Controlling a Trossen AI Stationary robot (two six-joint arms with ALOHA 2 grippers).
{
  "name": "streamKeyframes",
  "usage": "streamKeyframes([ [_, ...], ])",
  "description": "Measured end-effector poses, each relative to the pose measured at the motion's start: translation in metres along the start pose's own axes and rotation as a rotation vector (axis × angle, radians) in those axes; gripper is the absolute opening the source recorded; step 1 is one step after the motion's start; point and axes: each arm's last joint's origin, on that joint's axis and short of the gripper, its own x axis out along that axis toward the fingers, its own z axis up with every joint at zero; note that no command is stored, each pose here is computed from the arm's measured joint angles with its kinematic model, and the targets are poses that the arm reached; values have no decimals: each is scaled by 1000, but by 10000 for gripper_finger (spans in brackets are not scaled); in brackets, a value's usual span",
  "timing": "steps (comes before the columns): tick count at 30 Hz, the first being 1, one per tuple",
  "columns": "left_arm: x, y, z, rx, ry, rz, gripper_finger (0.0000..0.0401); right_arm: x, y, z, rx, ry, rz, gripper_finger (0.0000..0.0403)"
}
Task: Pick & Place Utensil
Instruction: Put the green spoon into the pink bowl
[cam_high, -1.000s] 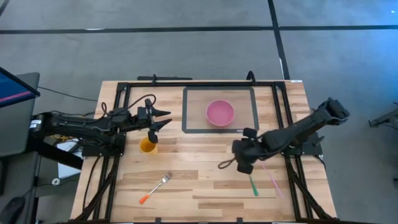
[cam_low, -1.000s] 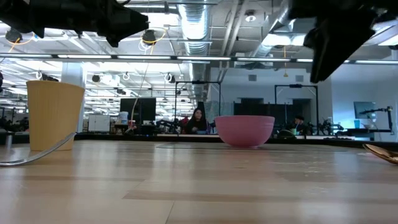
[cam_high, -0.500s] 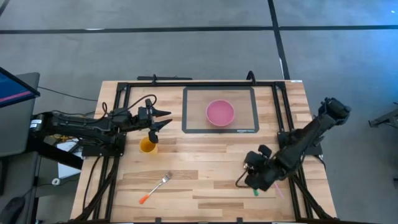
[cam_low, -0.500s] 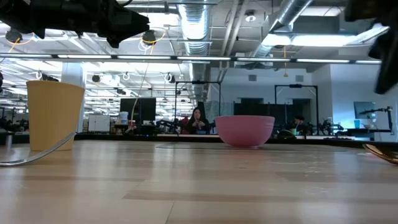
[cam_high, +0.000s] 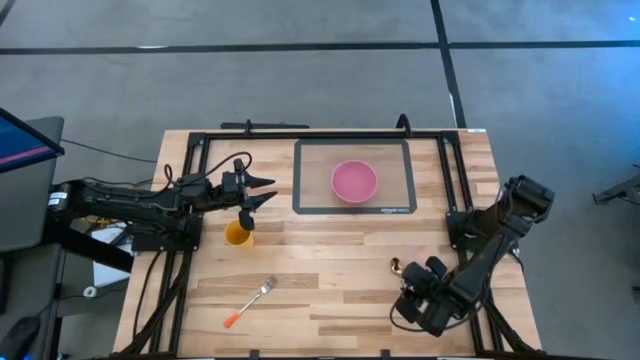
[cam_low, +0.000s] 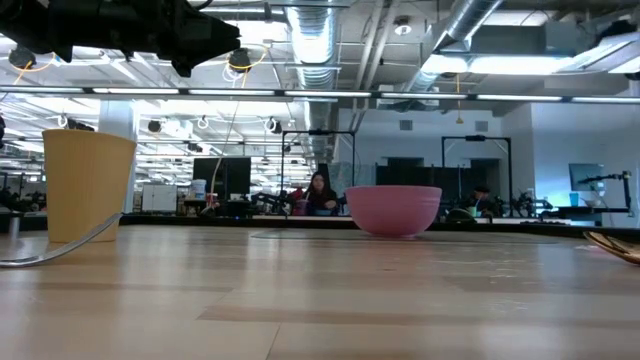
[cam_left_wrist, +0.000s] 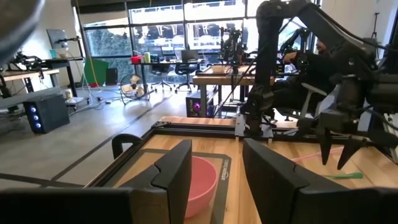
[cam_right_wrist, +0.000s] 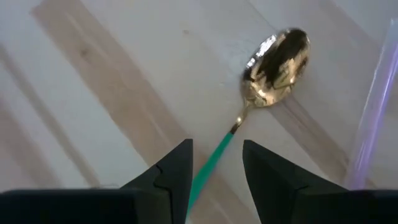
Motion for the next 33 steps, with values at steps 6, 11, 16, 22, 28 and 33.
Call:
streamKeyframes([
  [6, 0, 0, 0, -25, -1, 0, 144, 14, 6, -7, 12, 1, -17, 134],
  [11, 0, 0, 1, -27, -4, 1, 144, 27, 7, -10, 1, -8, -62, 134],
  [16, 0, 0, 1, -27, -6, 1, 144, 32, 8, -11, 2, -9, -78, 134],
  [22, 0, 0, 1, -27, -6, 1, 144, 31, 7, -11, 3, -4, -72, 112],
  [28, 0, 0, 1, -27, -6, 1, 144, 31, 8, -11, 7, 8, -69, 47],
  [33, 0, 0, 1, -27, -6, 1, 144, 31, 8, -11, 6, 13, -65, 8],
])
